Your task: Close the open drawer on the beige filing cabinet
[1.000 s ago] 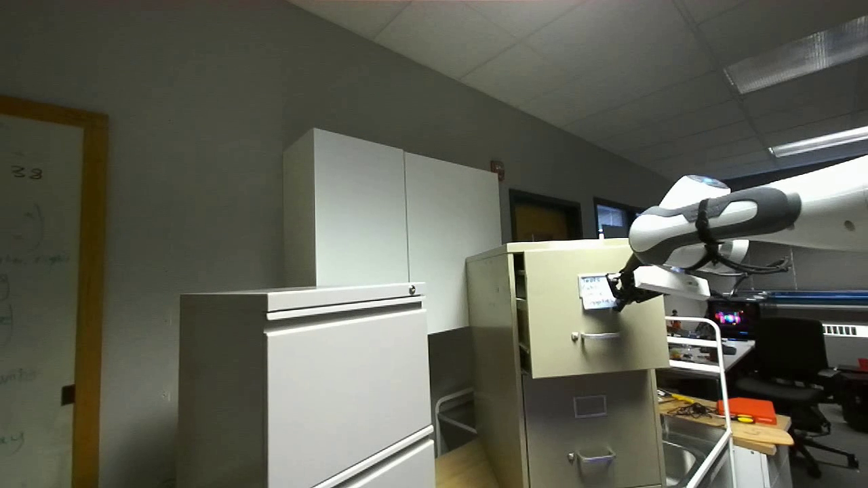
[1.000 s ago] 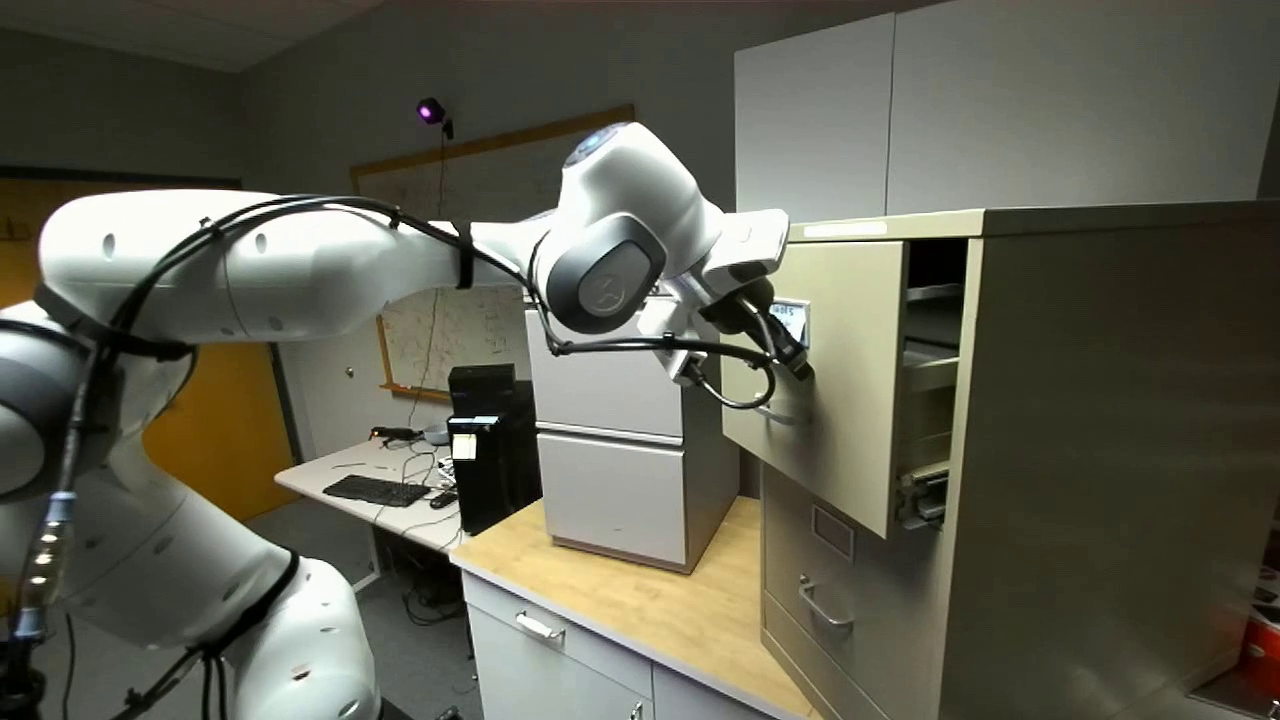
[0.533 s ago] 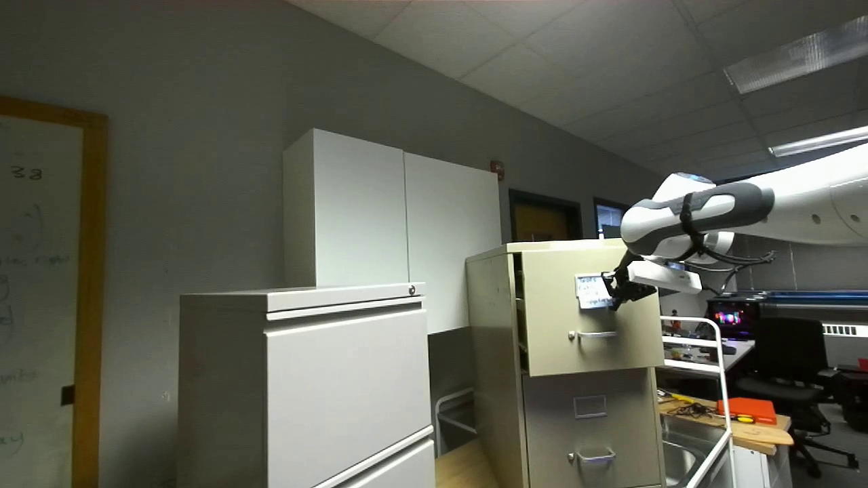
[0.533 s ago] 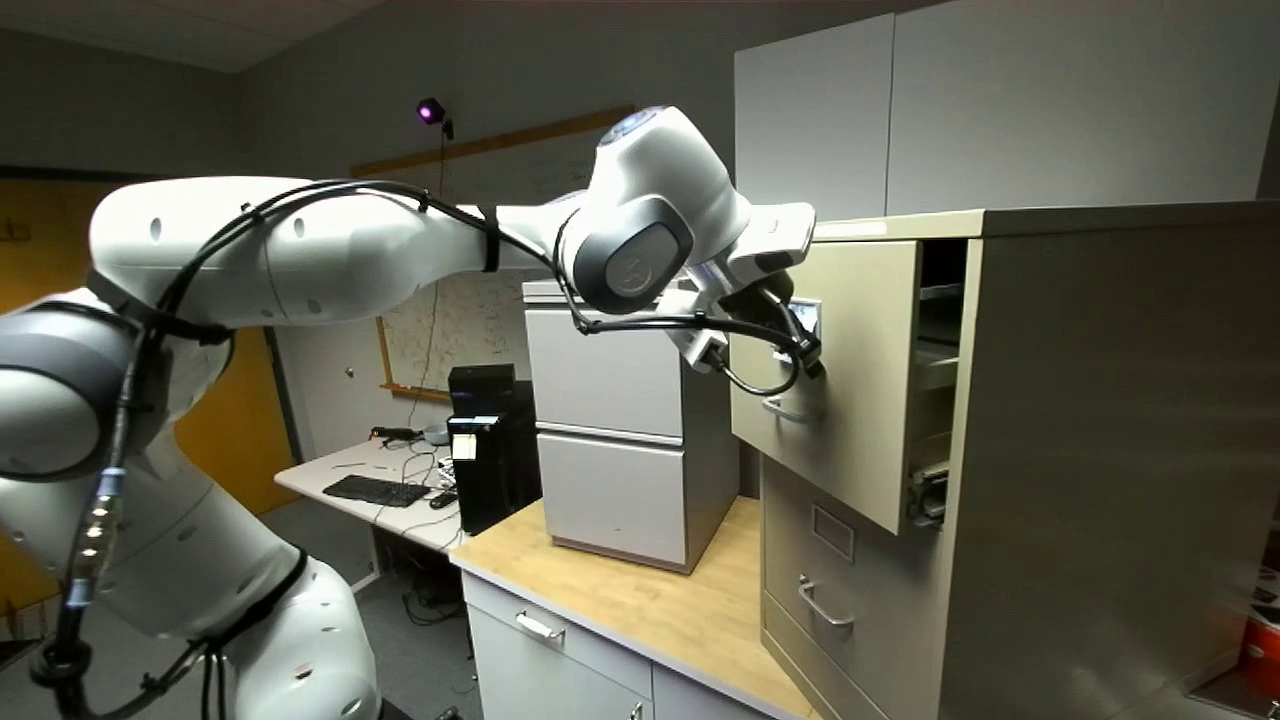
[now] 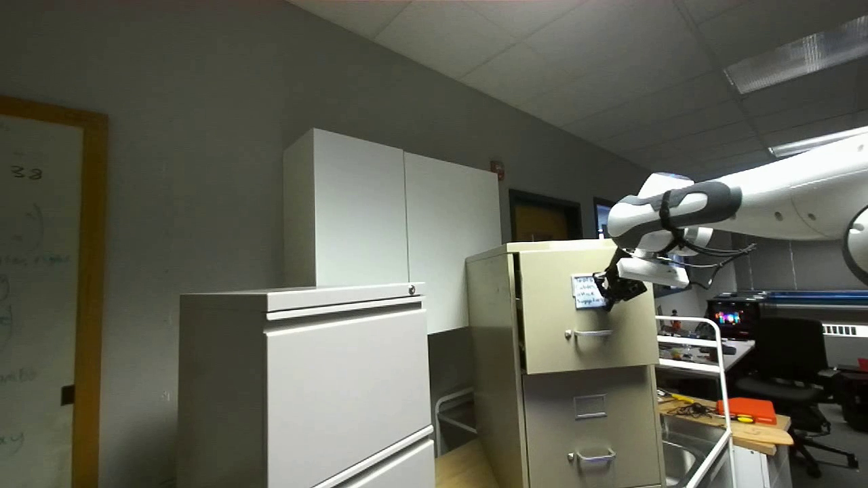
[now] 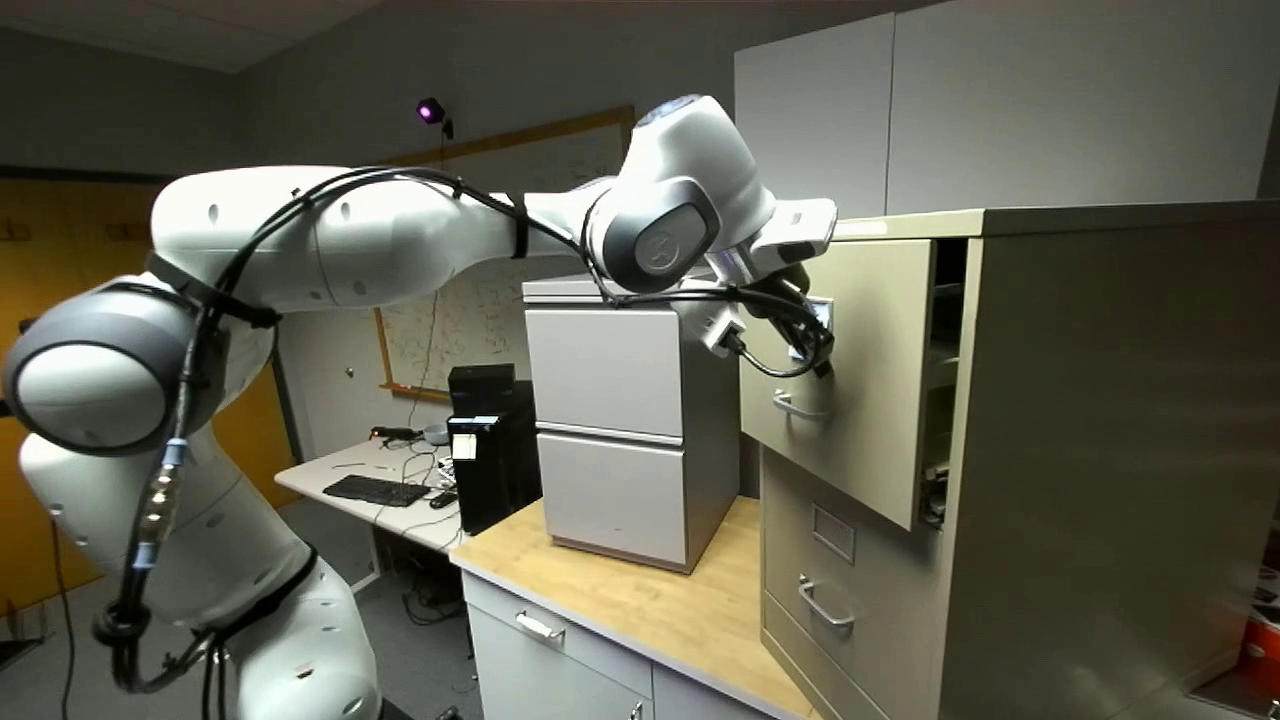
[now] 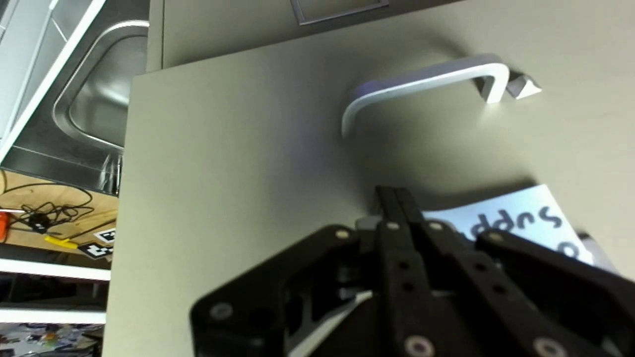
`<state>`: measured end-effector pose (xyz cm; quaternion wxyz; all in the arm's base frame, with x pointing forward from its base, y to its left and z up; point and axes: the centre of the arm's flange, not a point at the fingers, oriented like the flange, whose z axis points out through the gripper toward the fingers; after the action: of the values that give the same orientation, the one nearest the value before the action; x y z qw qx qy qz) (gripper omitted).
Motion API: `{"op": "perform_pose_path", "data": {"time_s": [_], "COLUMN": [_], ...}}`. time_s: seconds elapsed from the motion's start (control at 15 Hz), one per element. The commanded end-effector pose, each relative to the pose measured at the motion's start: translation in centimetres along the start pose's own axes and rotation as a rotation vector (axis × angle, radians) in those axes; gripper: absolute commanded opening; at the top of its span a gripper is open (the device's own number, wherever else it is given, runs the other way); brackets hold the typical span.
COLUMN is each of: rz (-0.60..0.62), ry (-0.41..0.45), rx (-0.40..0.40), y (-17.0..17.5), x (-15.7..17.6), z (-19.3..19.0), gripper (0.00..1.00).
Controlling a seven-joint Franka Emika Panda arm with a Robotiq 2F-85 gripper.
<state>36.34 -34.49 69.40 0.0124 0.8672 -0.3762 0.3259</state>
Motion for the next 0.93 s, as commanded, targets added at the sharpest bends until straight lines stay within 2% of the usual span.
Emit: {"op": "perform_pose_path", "data": {"time_s": [0.0,0.87], "rz": [-0.020,-0.009], "ry": [-0.013,-0.150], "rx": [0.026,0.104], "y": [-3.5,-3.7], "x": [5.2,9.0], "z": [5.2,9.8], "gripper": [0.00,0.00]}}
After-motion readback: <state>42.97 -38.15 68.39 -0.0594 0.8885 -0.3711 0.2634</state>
